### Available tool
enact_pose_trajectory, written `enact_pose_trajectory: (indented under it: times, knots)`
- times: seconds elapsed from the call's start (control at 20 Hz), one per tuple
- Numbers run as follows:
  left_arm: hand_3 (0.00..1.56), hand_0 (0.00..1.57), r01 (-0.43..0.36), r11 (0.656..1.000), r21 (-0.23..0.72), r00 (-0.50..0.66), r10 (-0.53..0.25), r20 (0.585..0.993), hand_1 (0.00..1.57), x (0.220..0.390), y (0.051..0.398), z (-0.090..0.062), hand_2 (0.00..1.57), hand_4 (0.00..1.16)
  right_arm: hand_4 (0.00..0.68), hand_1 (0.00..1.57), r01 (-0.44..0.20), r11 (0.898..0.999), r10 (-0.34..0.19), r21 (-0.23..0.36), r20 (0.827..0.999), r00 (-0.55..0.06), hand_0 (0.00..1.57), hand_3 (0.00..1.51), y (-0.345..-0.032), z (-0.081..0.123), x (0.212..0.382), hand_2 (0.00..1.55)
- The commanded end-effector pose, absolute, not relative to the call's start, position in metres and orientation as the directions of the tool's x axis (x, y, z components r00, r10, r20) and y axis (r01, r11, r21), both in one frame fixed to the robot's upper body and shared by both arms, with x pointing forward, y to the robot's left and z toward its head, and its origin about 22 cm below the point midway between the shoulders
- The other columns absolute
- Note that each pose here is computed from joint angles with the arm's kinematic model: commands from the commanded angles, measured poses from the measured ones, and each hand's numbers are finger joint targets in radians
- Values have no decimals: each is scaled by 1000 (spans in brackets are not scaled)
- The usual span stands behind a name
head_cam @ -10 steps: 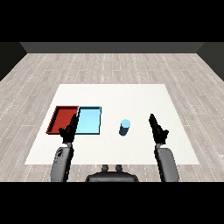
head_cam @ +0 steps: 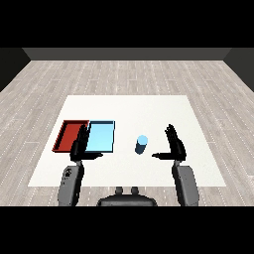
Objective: Pick the blue can and put it in the blue box
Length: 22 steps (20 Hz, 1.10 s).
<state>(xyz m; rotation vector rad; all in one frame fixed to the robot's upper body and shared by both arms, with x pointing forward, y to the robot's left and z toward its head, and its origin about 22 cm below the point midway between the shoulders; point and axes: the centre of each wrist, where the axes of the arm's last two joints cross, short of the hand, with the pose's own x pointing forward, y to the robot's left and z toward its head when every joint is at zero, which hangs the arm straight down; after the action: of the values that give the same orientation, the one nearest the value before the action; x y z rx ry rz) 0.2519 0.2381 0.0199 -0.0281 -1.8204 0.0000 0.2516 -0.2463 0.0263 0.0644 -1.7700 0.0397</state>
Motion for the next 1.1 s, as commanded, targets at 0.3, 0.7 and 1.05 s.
enact_pose_trajectory:
  times: [0.3,0.7,1.05]
  knots:
    - [0,0,43,997,-69,-440,81,894,0,246,239,1,0,0,0,0,-139,986,-129,88,937,-325,0,0,-271,26,242,0]
    - [0,0,13,995,-99,-432,95,897,0,242,237,-15,0,0,0,0,-131,987,-122,87,950,-288,0,0,-261,12,271,0]
    - [0,0,41,993,-109,-398,116,910,0,238,255,-4,0,0,0,0,-125,980,-179,153,956,-232,0,0,-262,-17,259,0]
